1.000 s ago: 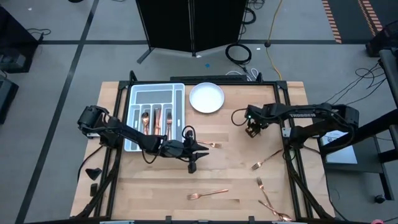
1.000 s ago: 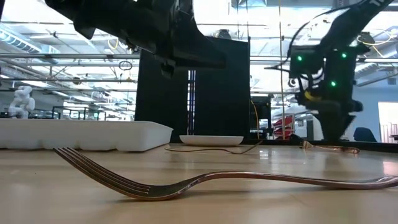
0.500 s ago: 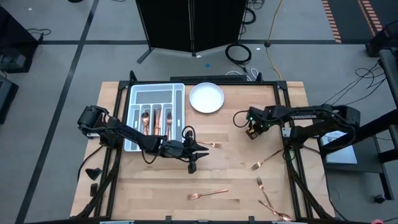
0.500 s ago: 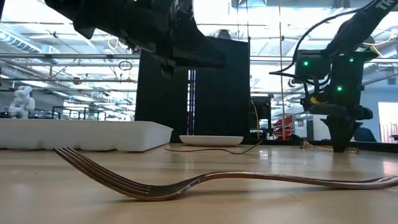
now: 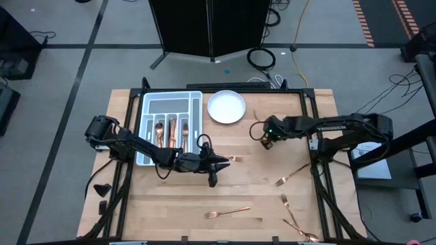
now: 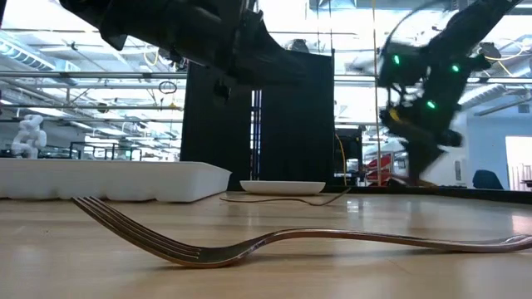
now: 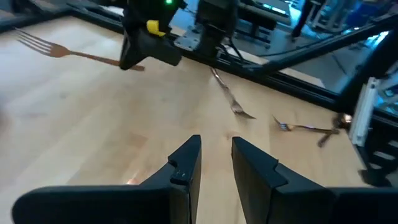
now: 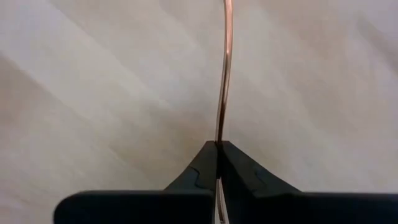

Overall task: Sort silverware
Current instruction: Put the fork on the silverware tray

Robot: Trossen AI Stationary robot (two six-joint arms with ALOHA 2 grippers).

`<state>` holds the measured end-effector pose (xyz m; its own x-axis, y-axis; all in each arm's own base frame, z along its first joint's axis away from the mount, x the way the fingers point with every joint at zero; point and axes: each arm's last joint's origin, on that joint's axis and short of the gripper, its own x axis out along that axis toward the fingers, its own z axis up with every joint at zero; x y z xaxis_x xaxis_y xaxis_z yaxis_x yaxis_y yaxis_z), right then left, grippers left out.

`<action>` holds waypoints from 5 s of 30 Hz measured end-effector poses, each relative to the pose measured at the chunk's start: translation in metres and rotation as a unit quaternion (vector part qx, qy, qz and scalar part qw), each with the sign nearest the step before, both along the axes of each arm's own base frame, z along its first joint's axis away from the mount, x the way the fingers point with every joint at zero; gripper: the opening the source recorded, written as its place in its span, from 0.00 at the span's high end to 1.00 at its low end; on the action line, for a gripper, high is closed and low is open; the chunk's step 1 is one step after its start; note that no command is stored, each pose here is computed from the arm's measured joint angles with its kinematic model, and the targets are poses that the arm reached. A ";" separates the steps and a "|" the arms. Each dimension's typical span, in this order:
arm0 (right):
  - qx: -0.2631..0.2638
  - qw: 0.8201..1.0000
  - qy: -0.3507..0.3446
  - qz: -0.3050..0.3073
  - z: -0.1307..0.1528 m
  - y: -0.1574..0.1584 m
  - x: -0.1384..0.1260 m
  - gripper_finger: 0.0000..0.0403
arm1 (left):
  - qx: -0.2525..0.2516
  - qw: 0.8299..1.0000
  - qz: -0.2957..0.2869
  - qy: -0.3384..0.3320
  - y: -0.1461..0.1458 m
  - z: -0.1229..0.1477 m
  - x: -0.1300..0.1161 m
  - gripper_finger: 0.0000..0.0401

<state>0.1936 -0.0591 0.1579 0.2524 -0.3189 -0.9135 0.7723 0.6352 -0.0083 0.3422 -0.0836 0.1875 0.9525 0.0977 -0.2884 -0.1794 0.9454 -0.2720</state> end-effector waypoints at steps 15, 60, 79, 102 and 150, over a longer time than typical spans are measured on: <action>-0.040 0.936 -0.277 0.214 0.060 0.057 0.062 1.00 | 0.018 0.977 0.059 -0.206 0.031 -0.005 -0.036 0.79; 0.166 0.522 -0.561 0.621 0.076 0.162 0.097 1.00 | 0.213 0.865 -0.368 -0.268 -0.023 0.079 0.020 0.77; 0.181 0.543 -0.544 0.613 0.074 0.146 0.100 1.00 | 0.044 0.827 -0.507 -0.241 -0.038 0.086 0.007 0.51; -0.390 0.827 -0.360 0.186 0.075 0.122 0.099 1.00 | 0.090 0.970 0.211 -0.075 -0.055 0.094 -0.036 0.51; -0.602 0.771 0.157 0.137 0.030 0.076 0.149 1.00 | -0.218 0.890 0.364 -0.165 0.084 0.067 0.015 0.51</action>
<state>0.3422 0.0166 0.1881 0.2874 -0.9574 -0.0278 0.4503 0.1607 -0.8783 0.3567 0.0005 0.2540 0.7224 0.6710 -0.1671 -0.5440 0.4023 -0.7363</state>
